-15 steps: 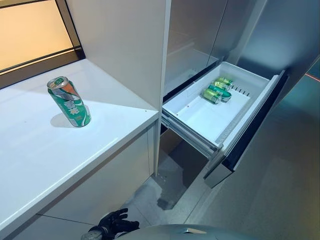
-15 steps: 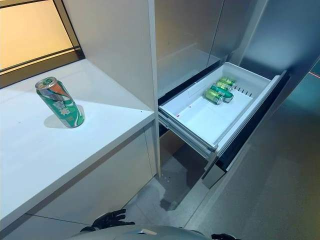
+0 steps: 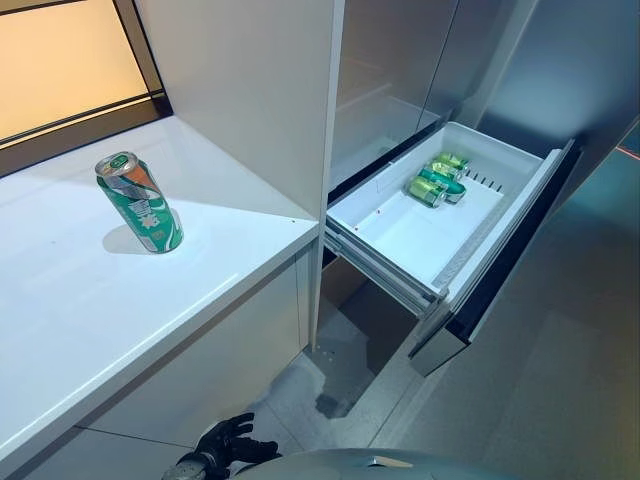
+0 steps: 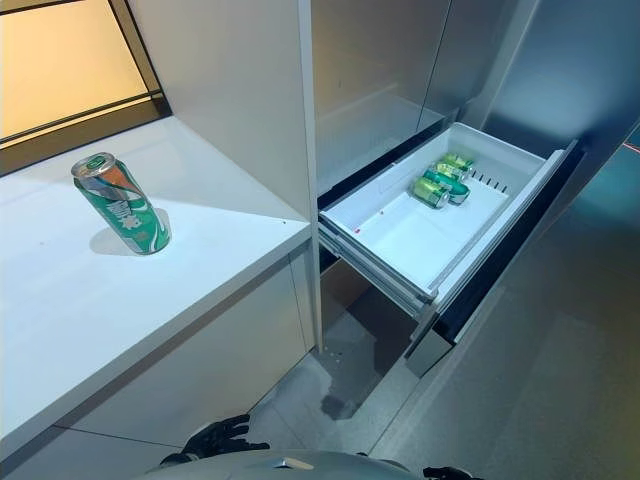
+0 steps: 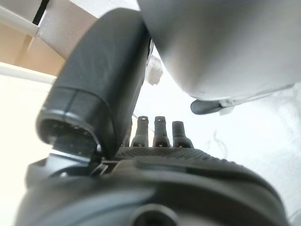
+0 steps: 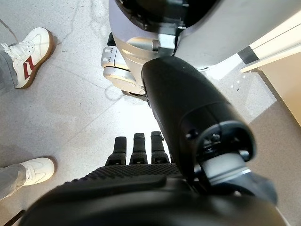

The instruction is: Put drinks into fridge and close the fridge

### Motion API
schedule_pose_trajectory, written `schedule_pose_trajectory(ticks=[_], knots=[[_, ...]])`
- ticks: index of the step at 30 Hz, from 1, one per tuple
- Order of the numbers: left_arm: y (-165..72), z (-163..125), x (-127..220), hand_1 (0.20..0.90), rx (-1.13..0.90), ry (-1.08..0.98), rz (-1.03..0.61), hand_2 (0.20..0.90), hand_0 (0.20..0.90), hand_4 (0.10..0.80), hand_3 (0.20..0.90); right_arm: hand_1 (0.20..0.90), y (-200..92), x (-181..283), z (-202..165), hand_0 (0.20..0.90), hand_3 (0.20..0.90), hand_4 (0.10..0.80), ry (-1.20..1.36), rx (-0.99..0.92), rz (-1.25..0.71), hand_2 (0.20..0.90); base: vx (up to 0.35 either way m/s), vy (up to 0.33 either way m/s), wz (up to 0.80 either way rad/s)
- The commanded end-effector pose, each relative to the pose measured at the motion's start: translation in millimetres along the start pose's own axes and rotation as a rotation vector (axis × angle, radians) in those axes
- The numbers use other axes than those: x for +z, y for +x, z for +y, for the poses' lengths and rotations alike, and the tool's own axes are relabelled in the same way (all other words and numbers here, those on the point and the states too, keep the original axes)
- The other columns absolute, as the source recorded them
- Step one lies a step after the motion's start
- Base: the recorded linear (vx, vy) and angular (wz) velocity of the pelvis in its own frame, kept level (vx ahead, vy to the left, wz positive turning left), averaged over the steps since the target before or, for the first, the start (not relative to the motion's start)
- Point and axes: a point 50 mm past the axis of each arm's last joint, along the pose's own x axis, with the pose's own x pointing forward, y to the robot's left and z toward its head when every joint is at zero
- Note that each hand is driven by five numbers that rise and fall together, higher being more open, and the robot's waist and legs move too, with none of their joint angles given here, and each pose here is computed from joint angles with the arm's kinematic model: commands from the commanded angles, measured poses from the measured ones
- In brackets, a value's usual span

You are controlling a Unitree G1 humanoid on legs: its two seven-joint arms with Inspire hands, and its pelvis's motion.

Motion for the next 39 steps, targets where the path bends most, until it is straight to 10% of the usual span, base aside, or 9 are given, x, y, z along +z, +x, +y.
schedule_pose_trajectory(ticks=[1, 6, 28, 39], knots=[[8, -18, 24, 0.9, -0.056, 0.084, -0.074, 0.9, 0.9, 0.8, 0.9, 0.9, 2, 20, 16, 0.9, 0.9, 0.8, 0.001, 0.072, -0.042, 0.9, 0.0, 0.0, 0.0], [10, -24, 27, 0.9, -0.137, 0.064, -0.032, 0.9, 0.9, 0.8, 0.9, 0.9, 2, 21, 14, 0.9, 0.9, 0.8, -0.021, 0.071, -0.031, 0.9, 0.0, 0.0, 0.0], [-22, -85, 163, 0.9, -0.464, 0.704, -0.733, 0.9, 0.9, 0.8, 0.9, 0.9, 0, 33, 3, 0.9, 0.9, 0.8, -0.15, 0.074, -0.042, 0.9, 0.003, 0.0, 0.0], [-145, -92, 268, 0.9, -0.748, 0.781, -1.307, 0.9, 0.9, 0.8, 0.9, 0.9, 0, 29, 6, 0.9, 0.9, 0.8, -0.107, 0.051, -0.051, 0.9, -0.001, 0.0, 0.0]])
